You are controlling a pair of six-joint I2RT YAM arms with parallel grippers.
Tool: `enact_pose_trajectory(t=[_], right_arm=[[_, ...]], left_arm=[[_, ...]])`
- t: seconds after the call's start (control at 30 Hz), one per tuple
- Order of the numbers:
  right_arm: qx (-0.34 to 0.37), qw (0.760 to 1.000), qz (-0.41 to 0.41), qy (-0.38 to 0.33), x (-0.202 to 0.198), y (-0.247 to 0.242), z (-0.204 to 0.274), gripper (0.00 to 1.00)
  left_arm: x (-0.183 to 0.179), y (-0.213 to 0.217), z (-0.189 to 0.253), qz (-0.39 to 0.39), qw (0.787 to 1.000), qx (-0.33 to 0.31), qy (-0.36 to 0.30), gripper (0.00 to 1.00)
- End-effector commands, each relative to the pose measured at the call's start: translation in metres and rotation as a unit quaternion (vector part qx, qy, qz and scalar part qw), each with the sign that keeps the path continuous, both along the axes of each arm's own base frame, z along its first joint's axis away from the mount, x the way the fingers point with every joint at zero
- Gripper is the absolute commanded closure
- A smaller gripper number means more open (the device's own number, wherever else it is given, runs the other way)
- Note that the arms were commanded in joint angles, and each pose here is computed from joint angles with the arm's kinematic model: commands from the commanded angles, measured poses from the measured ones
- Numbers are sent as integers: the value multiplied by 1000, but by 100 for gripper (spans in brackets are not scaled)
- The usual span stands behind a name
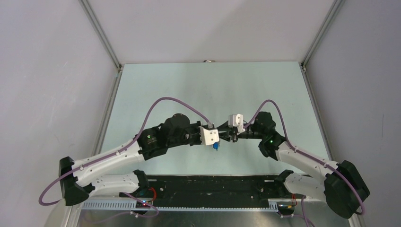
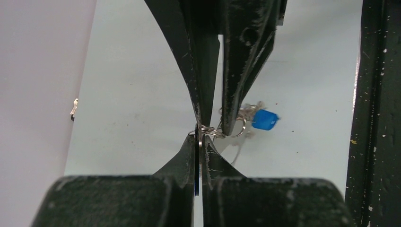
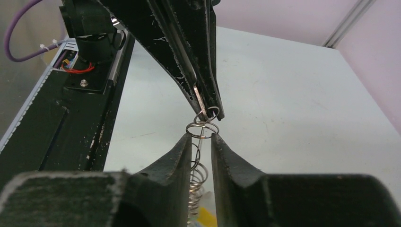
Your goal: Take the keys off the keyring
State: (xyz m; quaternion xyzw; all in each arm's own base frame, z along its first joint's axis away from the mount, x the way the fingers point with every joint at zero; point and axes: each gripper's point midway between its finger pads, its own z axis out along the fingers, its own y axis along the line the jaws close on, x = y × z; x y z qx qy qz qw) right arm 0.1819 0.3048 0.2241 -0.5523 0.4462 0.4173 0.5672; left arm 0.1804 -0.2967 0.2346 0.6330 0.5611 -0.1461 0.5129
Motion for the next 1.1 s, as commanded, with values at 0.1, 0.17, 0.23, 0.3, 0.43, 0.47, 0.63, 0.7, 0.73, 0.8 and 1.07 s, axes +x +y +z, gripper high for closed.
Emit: enact_pose_trajectory(t=[0.1, 0.17, 0.23, 0.3, 0.43, 0.47, 0.63, 0.7, 0.73, 0.8, 1.07], right_arm=[[9, 999, 2, -31, -7, -1, 13, 67], [7, 999, 1, -33, -8, 0, 12, 66], [6, 999, -8, -35, -7, -1, 13, 66], [4, 999, -24, -36, -3, -4, 14, 66], [6, 999, -39, -36, -1, -8, 16, 63], [7, 999, -39, -35, -1, -8, 16, 62], [19, 998, -47, -38, -1, -9, 21, 61], [22, 998, -42, -37, -2, -7, 21, 60], [24, 998, -39, -33, -3, -5, 21, 60], [26, 999, -32, -28, -5, 0, 19, 61], [48, 998, -24, -20, -7, 19, 21, 60]], left_arm=[[18, -4, 30, 50, 998, -47, -13, 100], [21, -3, 31, 63, 997, -49, -11, 100], [26, 0, 32, 79, 996, -50, -10, 100], [32, 3, 34, 100, 994, -52, -10, 100], [40, 7, 36, 125, 990, -60, -4, 100], [41, 8, 36, 130, 990, -60, -3, 100], [46, 12, 37, 147, 987, -61, -5, 100], [47, 13, 38, 152, 986, -63, -3, 100], [47, 13, 38, 152, 986, -64, -2, 100], [45, 12, 39, 149, 987, -67, 1, 100], [47, 14, 41, 158, 985, -72, 4, 100]])
